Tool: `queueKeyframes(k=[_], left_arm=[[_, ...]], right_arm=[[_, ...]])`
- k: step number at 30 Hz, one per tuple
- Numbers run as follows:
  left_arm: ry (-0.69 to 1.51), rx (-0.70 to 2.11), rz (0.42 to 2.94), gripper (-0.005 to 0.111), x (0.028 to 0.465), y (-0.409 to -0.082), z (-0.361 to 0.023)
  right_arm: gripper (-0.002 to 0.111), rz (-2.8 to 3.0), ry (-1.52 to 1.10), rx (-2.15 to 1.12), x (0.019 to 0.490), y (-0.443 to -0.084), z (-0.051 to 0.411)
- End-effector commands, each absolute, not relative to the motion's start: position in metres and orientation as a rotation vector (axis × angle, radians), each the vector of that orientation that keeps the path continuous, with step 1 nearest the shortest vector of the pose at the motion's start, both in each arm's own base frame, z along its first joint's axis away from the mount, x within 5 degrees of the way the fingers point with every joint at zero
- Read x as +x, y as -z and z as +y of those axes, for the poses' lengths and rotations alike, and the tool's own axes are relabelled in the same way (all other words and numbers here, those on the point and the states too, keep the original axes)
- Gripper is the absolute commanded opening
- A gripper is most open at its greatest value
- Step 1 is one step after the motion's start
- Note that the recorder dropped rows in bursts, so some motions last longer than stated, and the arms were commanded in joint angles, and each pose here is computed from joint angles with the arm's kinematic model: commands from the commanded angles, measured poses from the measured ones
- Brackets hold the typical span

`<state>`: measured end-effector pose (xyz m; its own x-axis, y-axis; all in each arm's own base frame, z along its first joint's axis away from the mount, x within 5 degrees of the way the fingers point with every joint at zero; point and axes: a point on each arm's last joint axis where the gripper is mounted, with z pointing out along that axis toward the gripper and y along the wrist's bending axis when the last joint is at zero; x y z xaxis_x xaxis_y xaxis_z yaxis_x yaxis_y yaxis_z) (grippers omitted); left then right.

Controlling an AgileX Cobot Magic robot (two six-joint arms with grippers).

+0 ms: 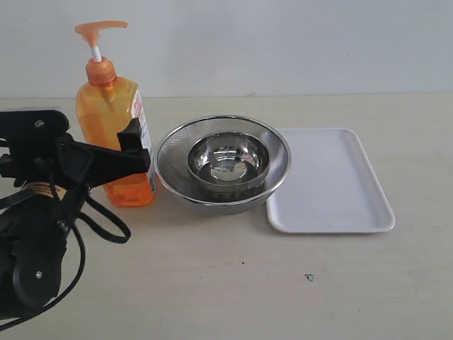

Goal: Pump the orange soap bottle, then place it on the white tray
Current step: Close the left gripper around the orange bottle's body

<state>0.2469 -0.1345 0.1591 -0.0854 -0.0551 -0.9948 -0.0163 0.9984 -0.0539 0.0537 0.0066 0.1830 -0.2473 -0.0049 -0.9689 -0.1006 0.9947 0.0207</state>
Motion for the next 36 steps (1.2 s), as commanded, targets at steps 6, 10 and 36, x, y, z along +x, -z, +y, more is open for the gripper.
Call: queueKeyframes(k=[6,10,36], left_arm=[[0.01,-0.039,1.643,0.11,0.277,-0.145,-0.14],[-0.019,-0.061,1.647,0.11,0.289,-0.139,-0.135],[0.03,-0.005,1.668,0.033,0.317,-0.141,-0.134]], right_arm=[[0.0,1.804,-0.084,-0.077,0.054,-0.184,0.006],[0.0,1.804,-0.084,-0.077,0.054,-0.184,0.006],[0.0,1.806,-0.083,-0.079,0.054,-0.184,0.006]])
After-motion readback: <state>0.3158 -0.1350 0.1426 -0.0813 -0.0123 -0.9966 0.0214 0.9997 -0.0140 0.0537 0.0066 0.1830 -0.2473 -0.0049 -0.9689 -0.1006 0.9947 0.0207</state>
